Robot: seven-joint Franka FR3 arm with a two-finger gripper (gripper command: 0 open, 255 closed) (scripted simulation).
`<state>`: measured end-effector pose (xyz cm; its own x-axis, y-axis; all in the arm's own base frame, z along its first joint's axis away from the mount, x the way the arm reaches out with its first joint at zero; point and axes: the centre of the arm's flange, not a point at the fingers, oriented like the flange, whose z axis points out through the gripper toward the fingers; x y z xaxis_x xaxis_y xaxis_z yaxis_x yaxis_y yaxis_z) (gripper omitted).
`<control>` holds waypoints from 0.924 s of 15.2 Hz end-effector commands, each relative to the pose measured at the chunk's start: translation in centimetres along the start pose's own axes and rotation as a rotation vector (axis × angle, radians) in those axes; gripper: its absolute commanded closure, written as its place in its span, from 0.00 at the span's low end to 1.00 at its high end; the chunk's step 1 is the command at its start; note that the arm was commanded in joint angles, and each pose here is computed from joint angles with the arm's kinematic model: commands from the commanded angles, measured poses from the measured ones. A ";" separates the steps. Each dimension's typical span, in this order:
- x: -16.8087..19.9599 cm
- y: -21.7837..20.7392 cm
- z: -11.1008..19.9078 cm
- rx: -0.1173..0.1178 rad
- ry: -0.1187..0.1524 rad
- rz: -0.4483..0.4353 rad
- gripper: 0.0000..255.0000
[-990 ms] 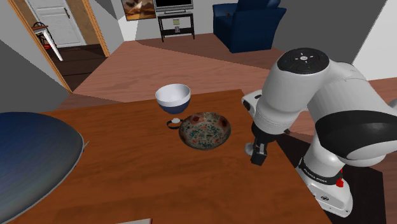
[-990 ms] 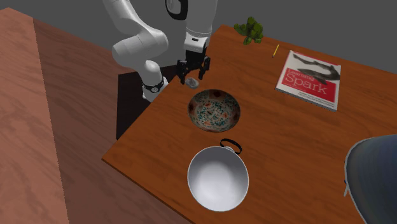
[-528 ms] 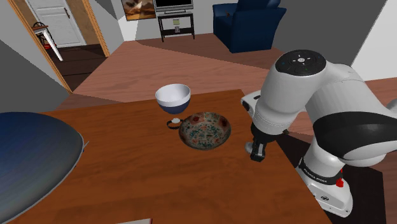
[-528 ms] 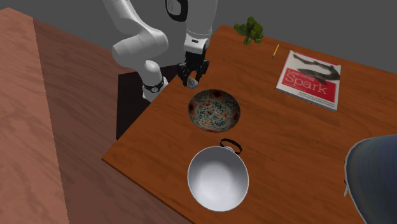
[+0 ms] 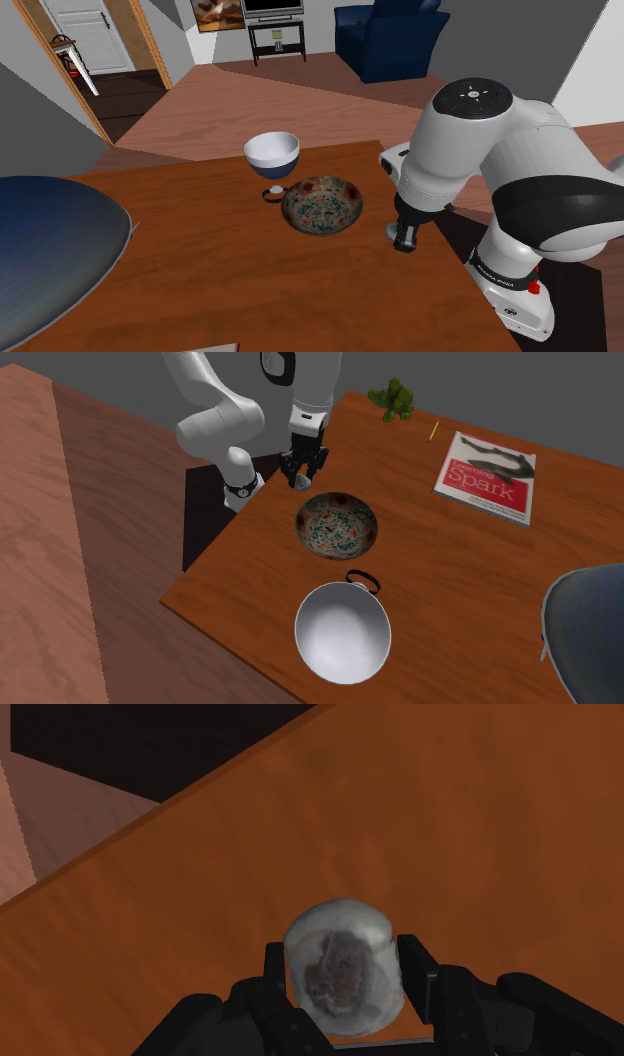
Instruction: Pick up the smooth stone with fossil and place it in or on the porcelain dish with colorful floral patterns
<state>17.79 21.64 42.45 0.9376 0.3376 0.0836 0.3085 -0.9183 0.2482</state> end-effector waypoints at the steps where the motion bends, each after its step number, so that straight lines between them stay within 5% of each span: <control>1: 0.0 0.0 0.0 0.000 0.000 0.000 1.00; 14: 0.6 1.7 -6.6 0.000 0.000 0.000 1.00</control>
<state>17.84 21.64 48.63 0.9376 0.3375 0.0834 0.3085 -0.9183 0.2483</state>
